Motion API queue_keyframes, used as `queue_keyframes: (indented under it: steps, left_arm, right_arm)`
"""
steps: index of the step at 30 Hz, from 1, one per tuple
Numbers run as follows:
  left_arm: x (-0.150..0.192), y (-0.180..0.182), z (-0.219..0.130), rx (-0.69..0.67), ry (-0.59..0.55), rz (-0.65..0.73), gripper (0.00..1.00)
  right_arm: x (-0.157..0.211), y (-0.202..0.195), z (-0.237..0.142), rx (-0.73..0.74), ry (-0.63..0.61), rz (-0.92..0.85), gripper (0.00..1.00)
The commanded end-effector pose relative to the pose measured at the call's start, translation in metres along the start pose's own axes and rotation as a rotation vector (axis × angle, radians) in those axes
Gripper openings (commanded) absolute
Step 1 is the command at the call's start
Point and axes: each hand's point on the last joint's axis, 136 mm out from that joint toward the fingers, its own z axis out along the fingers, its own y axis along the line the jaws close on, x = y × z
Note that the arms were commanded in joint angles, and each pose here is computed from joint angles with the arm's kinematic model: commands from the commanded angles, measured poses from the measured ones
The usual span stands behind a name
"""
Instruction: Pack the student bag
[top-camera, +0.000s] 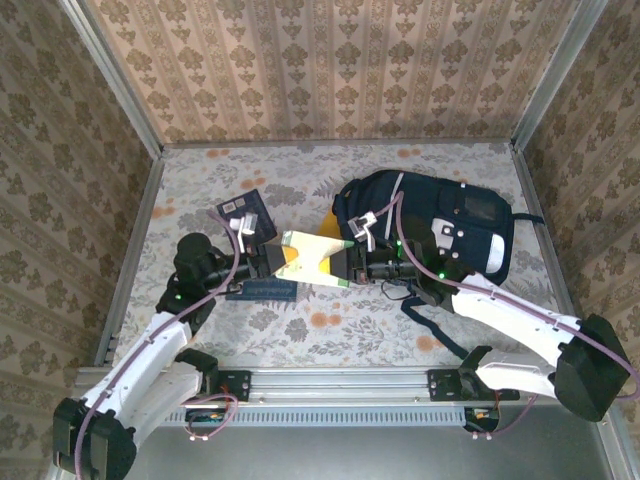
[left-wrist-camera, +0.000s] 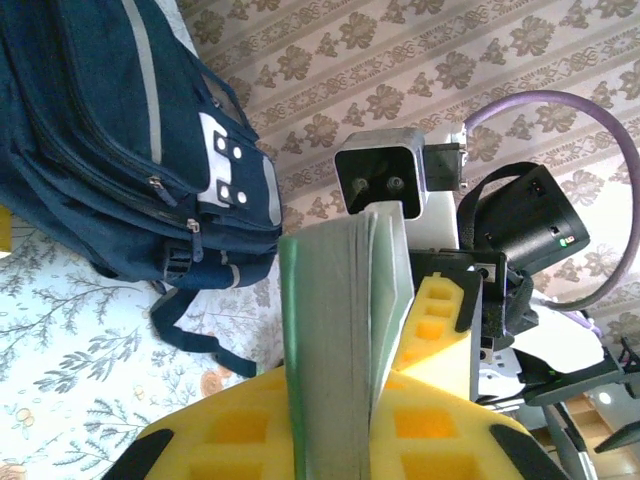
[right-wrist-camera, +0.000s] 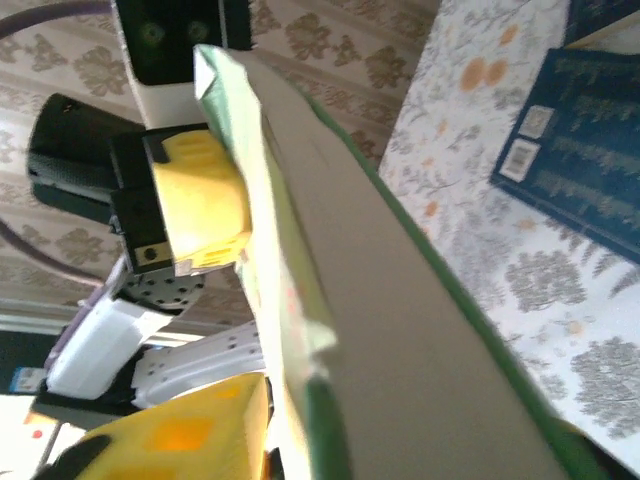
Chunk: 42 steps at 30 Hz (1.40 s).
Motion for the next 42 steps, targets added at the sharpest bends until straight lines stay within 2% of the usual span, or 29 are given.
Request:
queue_keyframes:
  steps: [1,4,5,6,8,11,16,20,29,33,38,40,42]
  left_arm:
    - [-0.011,-0.004,-0.012,-0.068,-0.049,0.074,0.00]
    - [-0.021,0.013,-0.030,-0.240,-0.097,0.098,0.00]
    - [-0.025,0.018,-0.036,-0.289,-0.108,0.102,0.00]
    - [-0.027,0.019,-0.039,-0.312,-0.113,0.109,0.00]
    - [-0.033,0.019,-0.043,-0.332,-0.129,0.119,0.00]
    - [-0.037,0.025,-0.050,-0.394,-0.149,0.146,0.00]
    - [-0.040,0.035,-0.055,-0.421,-0.161,0.179,0.00]
    - [-0.040,0.042,-0.057,-0.432,-0.162,0.169,0.00]
    - [-0.042,0.047,-0.056,-0.427,-0.160,0.149,0.00]
    - [-0.041,0.047,-0.055,-0.417,-0.158,0.149,0.00]
    - [-0.040,0.047,-0.054,-0.413,-0.153,0.146,0.00]
    - [-0.040,0.048,-0.054,-0.413,-0.154,0.145,0.00]
    - [-0.041,0.048,-0.054,-0.413,-0.154,0.143,0.00]
  right_arm:
    - [-0.020,-0.025,-0.024,0.224,-0.115,-0.058,0.53]
    - [-0.046,-0.068,-0.066,0.550,-0.284,-0.077,0.60]
    - [-0.057,-0.085,-0.086,0.687,-0.372,-0.045,0.58]
    - [-0.066,-0.092,-0.099,0.759,-0.424,-0.035,0.55]
    - [-0.080,-0.106,-0.117,0.876,-0.481,-0.018,0.54]
    - [-0.101,-0.119,-0.127,0.950,-0.507,0.006,0.53]
    - [-0.138,-0.138,-0.137,1.005,-0.547,0.047,0.55]
    - [-0.165,-0.152,-0.133,1.018,-0.530,0.045,0.58]
    - [-0.196,-0.198,-0.118,1.034,-0.477,0.142,0.58]
    - [-0.203,-0.210,-0.095,0.956,-0.432,0.163,0.51]
    - [-0.204,-0.222,-0.081,0.945,-0.408,0.174,0.44]
    - [-0.202,-0.229,-0.076,0.939,-0.390,0.182,0.38]
    - [-0.200,-0.233,-0.069,0.918,-0.362,0.182,0.24]
